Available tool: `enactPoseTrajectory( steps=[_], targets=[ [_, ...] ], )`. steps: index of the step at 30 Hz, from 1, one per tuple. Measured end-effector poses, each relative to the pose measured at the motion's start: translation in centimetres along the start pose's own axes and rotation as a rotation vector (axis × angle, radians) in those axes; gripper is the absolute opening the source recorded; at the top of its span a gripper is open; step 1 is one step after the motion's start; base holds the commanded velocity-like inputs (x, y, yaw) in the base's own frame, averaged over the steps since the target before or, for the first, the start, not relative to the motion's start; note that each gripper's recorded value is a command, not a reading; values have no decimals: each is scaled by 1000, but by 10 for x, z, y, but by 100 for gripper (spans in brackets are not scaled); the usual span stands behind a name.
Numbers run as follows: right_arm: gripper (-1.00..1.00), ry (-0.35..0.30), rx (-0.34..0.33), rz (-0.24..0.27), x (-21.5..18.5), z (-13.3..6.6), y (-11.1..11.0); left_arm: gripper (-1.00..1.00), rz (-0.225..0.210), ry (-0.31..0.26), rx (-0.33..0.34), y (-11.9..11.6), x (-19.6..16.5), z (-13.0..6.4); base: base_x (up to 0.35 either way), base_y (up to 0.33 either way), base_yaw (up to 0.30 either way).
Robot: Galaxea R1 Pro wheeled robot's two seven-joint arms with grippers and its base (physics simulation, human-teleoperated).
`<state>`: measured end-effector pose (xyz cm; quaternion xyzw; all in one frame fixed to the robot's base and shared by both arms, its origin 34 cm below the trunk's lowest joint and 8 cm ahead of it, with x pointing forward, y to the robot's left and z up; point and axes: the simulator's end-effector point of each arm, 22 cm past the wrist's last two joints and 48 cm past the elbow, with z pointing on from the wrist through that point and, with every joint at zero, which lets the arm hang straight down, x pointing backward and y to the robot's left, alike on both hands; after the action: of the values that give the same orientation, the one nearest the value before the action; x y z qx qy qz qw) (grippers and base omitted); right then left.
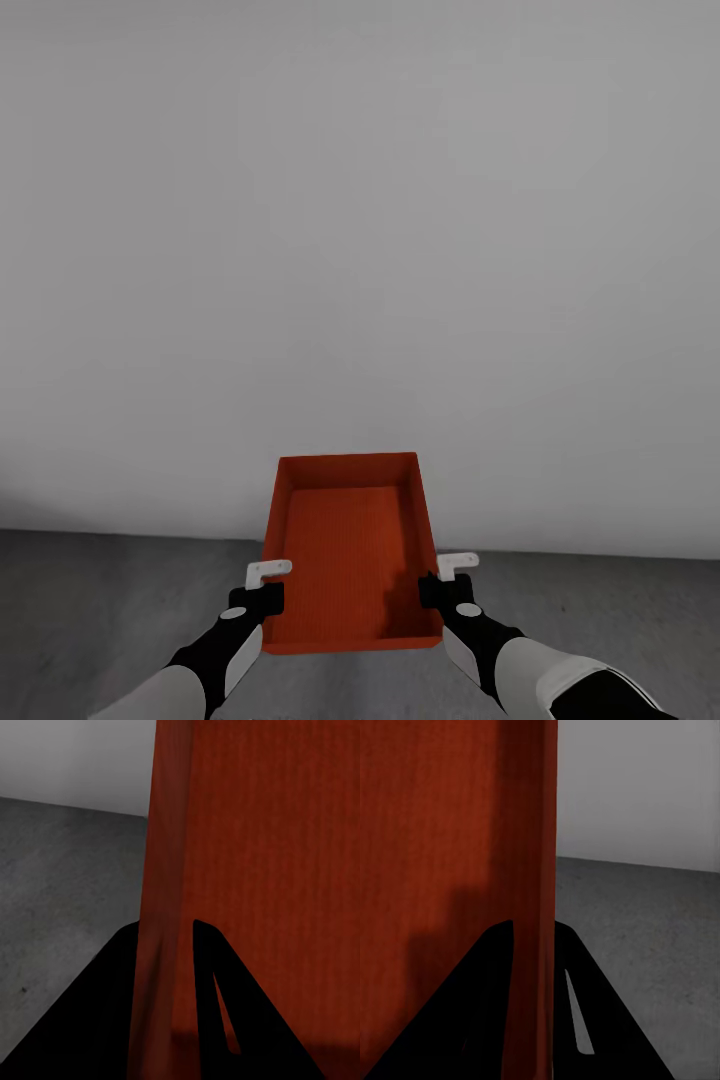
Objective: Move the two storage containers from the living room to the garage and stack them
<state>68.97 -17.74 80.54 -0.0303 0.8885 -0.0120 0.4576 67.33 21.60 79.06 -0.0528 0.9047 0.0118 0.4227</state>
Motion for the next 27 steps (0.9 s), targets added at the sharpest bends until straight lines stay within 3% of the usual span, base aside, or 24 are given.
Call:
enactPoseTrajectory(
  steps=[27],
  targets=[
    [-100, 58, -4, -6, 27, 8, 2, -100, -1, 57, -5, 2, 28, 9, 0, 0, 0]
  ],
)
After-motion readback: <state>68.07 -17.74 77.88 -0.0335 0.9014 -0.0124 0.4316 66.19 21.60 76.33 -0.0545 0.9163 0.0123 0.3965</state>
